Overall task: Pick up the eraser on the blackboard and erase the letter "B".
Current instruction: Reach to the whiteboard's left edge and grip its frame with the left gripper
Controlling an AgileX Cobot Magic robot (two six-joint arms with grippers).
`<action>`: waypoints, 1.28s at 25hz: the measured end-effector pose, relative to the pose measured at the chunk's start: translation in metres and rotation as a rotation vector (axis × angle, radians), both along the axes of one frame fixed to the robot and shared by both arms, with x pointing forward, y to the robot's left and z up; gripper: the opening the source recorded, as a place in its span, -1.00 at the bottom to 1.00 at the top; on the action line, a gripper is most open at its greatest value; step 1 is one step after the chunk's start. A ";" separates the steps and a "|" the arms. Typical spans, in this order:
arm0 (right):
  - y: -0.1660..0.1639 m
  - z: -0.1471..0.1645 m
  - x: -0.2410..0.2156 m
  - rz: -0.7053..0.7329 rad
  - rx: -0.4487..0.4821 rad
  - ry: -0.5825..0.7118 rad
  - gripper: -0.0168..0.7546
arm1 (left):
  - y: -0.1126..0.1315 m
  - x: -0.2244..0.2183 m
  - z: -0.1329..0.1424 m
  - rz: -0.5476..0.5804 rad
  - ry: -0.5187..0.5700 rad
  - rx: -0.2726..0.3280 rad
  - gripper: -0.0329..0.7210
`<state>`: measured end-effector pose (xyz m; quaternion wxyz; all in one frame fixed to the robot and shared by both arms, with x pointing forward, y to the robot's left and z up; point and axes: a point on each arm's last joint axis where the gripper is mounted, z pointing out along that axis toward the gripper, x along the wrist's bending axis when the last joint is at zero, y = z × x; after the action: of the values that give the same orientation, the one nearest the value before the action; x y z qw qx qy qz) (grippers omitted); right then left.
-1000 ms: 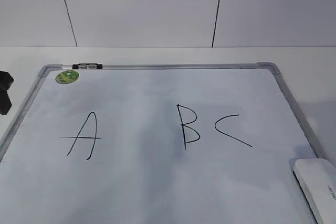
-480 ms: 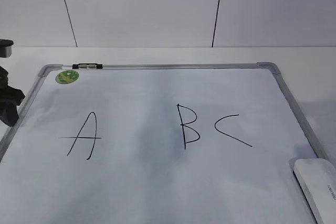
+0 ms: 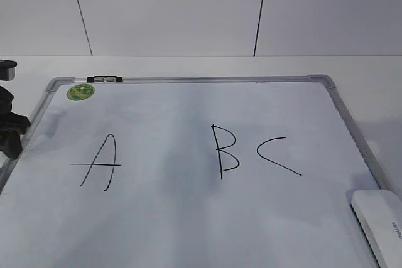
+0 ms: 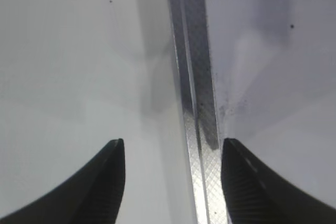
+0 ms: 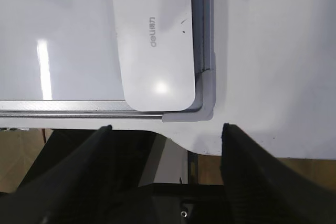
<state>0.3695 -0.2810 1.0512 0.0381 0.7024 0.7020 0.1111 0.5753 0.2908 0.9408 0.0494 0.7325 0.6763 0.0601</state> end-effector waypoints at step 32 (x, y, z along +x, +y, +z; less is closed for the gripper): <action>0.000 0.000 0.000 0.000 0.003 0.000 0.34 | -0.003 0.006 -0.014 0.031 0.033 -0.037 -0.19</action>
<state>0.3695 -0.2807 1.0513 0.0371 0.7026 0.7018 0.1120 0.5808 0.2882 0.9271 0.0506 0.7219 0.6892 0.0364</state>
